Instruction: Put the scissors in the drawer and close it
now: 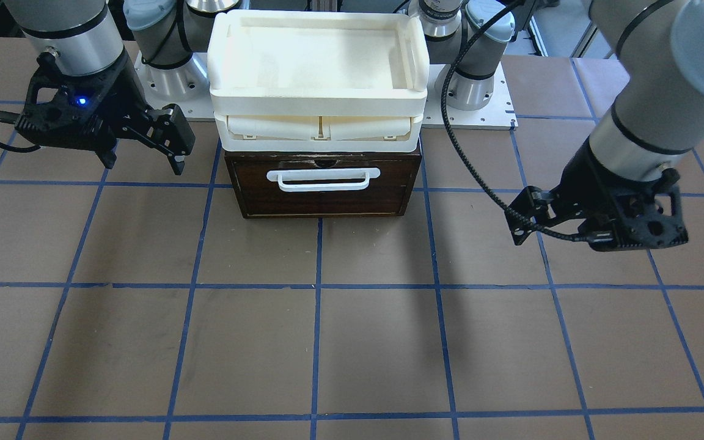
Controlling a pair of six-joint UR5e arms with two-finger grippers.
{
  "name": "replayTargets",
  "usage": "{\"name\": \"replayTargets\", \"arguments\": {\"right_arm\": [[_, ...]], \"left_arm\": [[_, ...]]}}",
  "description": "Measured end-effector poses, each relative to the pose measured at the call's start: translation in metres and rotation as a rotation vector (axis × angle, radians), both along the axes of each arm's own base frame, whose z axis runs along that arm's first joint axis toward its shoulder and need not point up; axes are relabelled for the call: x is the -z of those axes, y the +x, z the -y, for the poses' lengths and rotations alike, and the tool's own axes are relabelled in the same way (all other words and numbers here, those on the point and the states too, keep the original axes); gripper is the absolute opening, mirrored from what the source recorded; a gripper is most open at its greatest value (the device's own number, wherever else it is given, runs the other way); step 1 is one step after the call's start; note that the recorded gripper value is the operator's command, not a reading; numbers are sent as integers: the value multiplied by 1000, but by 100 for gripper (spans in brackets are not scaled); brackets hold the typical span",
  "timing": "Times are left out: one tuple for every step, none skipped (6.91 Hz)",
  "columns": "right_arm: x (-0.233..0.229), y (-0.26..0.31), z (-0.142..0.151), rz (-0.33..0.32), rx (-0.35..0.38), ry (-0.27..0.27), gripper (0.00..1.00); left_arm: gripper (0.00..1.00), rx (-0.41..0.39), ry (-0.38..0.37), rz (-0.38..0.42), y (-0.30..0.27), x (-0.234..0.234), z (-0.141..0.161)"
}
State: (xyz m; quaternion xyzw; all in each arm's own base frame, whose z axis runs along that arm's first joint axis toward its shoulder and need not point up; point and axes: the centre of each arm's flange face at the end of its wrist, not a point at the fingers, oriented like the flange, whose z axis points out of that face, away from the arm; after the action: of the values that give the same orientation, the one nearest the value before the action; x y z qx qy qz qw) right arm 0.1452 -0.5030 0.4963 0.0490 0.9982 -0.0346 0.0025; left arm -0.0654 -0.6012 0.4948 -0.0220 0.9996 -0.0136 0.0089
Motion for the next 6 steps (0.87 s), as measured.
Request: {"name": "replayTargets", "arguments": {"right_arm": [[0, 0, 0, 0, 0, 0, 100], [0, 0, 0, 0, 0, 0, 100], [1, 0, 1, -3, 2, 1, 100], [1, -1, 1, -6, 3, 2, 100], [1, -1, 1, -7, 3, 3, 100], [2, -1, 1, -10, 4, 4, 100]], "left_arm": [[100, 34, -7, 1, 5, -10, -10], [100, 58, -4, -3, 6, -13, -19], [100, 65, 5, -6, 4, -11, -25], [100, 32, 13, -9, -1, -5, -26], [100, -25, 17, -12, -10, -1, -26], [100, -51, 19, -11, -20, 1, -27]]}}
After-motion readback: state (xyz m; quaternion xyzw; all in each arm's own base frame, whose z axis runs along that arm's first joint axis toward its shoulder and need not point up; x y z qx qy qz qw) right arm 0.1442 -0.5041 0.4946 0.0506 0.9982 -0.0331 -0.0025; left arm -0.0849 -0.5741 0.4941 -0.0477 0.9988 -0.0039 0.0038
